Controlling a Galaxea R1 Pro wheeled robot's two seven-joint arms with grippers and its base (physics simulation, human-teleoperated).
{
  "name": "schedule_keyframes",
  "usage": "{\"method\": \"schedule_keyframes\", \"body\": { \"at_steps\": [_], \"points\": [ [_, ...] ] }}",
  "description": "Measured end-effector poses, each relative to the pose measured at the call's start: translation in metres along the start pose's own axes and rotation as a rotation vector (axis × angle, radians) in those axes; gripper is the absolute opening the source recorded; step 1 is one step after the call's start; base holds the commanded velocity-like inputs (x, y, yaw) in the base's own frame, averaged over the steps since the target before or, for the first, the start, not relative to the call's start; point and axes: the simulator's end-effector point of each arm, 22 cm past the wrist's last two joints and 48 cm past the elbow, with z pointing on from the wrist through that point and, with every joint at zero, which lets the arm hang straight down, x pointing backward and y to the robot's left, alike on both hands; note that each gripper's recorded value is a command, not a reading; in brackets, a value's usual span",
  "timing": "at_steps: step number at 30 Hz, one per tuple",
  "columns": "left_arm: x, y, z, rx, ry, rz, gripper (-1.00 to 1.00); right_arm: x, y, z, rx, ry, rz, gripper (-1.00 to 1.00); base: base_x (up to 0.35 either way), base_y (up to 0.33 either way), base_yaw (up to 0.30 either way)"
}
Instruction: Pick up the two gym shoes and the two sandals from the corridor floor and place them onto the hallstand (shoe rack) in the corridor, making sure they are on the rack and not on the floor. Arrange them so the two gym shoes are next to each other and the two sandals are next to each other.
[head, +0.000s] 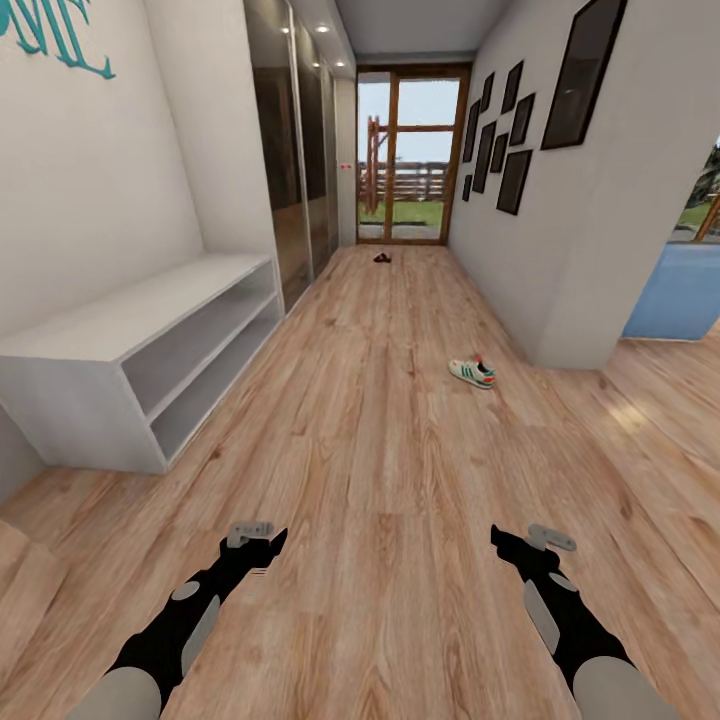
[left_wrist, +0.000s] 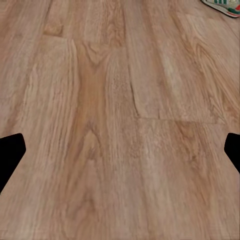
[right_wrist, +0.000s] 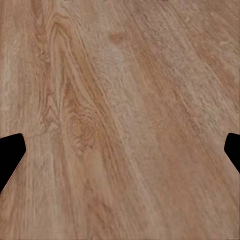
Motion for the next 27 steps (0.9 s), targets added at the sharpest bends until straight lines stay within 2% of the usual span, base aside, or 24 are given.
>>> {"method": "schedule_keyframes", "body": {
  "at_steps": [27],
  "points": [
    [0.0001, 0.0, 0.0, 0.0, 0.0, 0.0, 1.0, 0.0, 0.0, 0.0, 0.0, 0.0, 0.0, 1.0, 0.342, -0.088, 0.0]
  ]
}}
